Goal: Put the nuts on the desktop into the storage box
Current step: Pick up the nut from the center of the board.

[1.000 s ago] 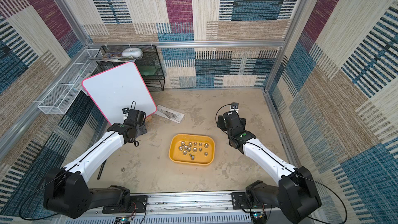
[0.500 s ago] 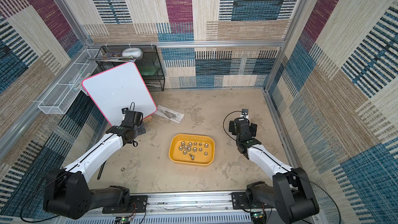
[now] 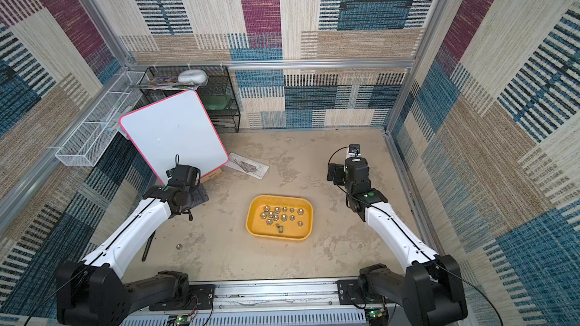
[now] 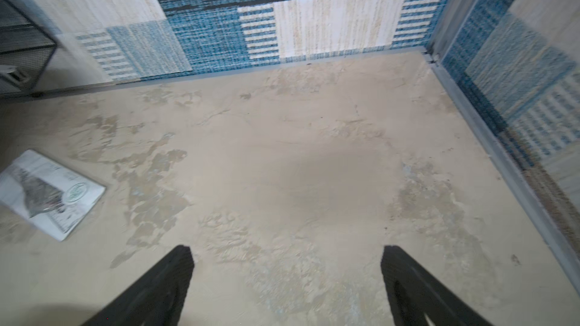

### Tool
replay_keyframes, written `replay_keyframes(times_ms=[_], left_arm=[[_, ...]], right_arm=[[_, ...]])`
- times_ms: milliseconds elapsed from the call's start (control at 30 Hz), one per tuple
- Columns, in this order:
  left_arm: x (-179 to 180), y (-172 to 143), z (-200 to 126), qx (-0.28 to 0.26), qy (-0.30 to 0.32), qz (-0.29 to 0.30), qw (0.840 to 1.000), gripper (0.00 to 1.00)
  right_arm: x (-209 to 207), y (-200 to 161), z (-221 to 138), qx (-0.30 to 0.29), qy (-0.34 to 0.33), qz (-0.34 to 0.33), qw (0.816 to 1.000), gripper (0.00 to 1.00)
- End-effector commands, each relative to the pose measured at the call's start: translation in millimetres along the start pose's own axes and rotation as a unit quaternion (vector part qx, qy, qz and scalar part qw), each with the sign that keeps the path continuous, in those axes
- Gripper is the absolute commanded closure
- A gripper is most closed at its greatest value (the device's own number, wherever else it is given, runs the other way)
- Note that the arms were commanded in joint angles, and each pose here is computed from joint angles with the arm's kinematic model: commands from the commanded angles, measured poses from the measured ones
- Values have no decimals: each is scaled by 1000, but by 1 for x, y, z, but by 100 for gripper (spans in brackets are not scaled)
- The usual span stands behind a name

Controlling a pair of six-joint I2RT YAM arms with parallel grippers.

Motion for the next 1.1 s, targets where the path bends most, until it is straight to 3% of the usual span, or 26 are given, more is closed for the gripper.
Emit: replay_keyframes(times_ms=[0, 167, 367, 633, 1067], left_arm=[[21, -29, -6, 79, 26, -24, 996, 0], [48, -50, -8, 152, 45, -82, 984, 10], [71, -54, -13, 187, 85, -144, 968, 18], [92, -63, 1, 224, 154, -190, 944, 26], [90, -55, 48, 229, 173, -185, 940, 42]], right_arm=[[31, 3, -12, -5, 124, 3, 992, 1], [64, 9, -34, -20, 260, -12, 965, 1], [86, 7, -50, -22, 338, -14, 941, 1], [98, 16, -63, -40, 354, -38, 934, 1], [99, 12, -62, -37, 347, -37, 936, 1]])
Point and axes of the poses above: each gripper's point midway between its finger pads, its own z axis out along the fingers, its own x axis along the line the jaws close on, y = z × x, the point moved 4 cm from there along -z, back along the fingers, and after that the axes turned 10 degrees about -z, right-handed, at the moved point
